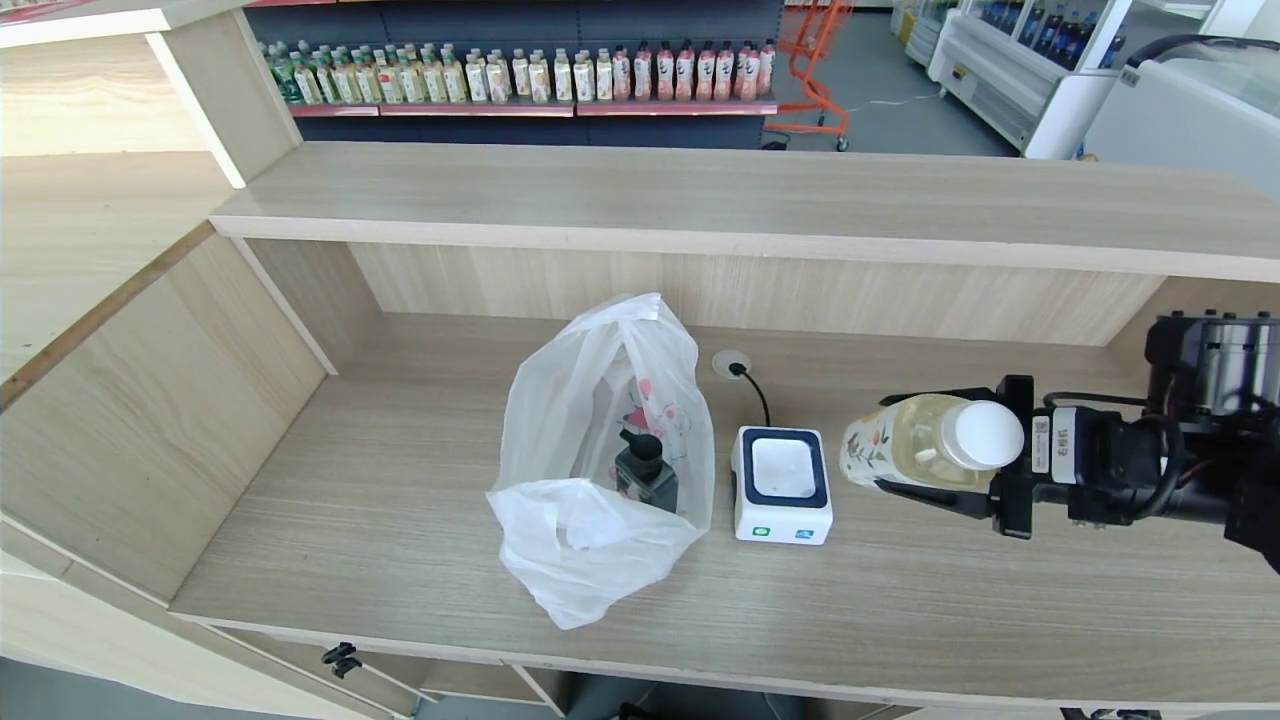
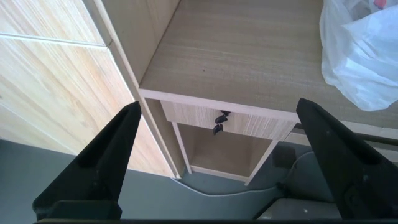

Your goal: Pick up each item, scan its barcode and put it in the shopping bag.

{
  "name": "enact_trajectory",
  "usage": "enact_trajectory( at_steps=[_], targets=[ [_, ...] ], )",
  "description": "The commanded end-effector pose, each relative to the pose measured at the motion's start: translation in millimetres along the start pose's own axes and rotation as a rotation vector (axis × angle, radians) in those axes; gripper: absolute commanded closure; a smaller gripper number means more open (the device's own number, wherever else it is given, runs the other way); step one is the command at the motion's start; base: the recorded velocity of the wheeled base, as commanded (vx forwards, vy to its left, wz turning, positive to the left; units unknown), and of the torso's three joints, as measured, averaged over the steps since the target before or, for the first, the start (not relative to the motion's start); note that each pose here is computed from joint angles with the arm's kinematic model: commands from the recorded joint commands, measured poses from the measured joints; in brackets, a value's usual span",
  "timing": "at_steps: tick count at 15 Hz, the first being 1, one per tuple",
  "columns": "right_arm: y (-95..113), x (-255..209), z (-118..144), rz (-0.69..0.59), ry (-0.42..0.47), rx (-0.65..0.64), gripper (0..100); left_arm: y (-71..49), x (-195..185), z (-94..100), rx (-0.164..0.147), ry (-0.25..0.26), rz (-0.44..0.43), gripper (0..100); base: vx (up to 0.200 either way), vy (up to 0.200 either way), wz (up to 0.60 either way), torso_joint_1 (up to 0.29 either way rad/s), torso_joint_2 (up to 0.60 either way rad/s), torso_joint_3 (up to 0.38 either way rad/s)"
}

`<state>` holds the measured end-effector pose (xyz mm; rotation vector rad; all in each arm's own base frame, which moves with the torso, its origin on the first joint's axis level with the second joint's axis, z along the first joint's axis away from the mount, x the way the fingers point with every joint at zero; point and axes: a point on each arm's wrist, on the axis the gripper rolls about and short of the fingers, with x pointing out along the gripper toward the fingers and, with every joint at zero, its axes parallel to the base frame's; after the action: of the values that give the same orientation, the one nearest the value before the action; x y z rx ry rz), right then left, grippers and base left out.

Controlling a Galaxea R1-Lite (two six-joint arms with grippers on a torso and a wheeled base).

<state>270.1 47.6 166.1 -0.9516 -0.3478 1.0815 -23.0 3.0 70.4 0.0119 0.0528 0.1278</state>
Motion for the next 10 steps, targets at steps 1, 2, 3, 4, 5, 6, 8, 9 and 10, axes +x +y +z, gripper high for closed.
enact_trajectory(
  at_steps=[1,2,3,4,5,6,8,9,10],
  targets=[
    [3.0,14.7,-22.7,0.03,0.001,0.023,100,0.0,0.0,0.0,-0.001,0.0,0.001,0,0.0,0.0,0.0,0.0,0.0,0.0],
    [4.8,19.7,-30.6,0.029,-0.005,0.012,100,0.0,0.0,0.0,-0.001,0.0,0.001,0,0.0,0.0,0.0,0.0,0.0,0.0],
    [5.6,23.2,-35.6,0.032,-0.023,0.006,100,0.0,0.0,0.0,0.001,0.0,0.001,0,0.0,0.0,0.0,0.0,0.0,0.0],
    [4.8,28.9,-43.5,0.027,-0.039,-0.007,100,0.0,0.0,0.0,0.001,0.0,0.001,0,0.0,0.0,0.0,0.0,0.0,0.0],
    [3.2,32.4,-48.0,0.022,-0.043,-0.016,100,0.0,0.0,0.0,0.001,0.0,0.001,0,0.0,0.0,0.0,0.0,0.0,0.0],
    [2.8,35.2,-51.9,0.023,-0.042,-0.015,100,0.0,0.0,0.0,-0.001,0.0,0.001,0,0.0,0.0,0.0,0.0,0.0,0.0],
    [-0.7,42.4,-58.4,0.024,-0.052,-0.02,100,0.0,0.0,0.0,-0.001,0.0,0.001,0,0.0,0.0,0.0,0.0,0.0,0.0],
    [-1.5,48.3,-61.0,0.028,-0.059,-0.025,100,0.0,0.0,0.0,-0.001,0.0,0.001,0,0.0,0.0,0.0,0.0,0.0,0.0],
    [-2.7,53.9,-62.9,0.031,-0.067,-0.029,100,0.0,0.0,0.0,-0.001,0.0,0.001,0,0.0,0.0,0.0,0.0,0.0,0.0]
  ],
)
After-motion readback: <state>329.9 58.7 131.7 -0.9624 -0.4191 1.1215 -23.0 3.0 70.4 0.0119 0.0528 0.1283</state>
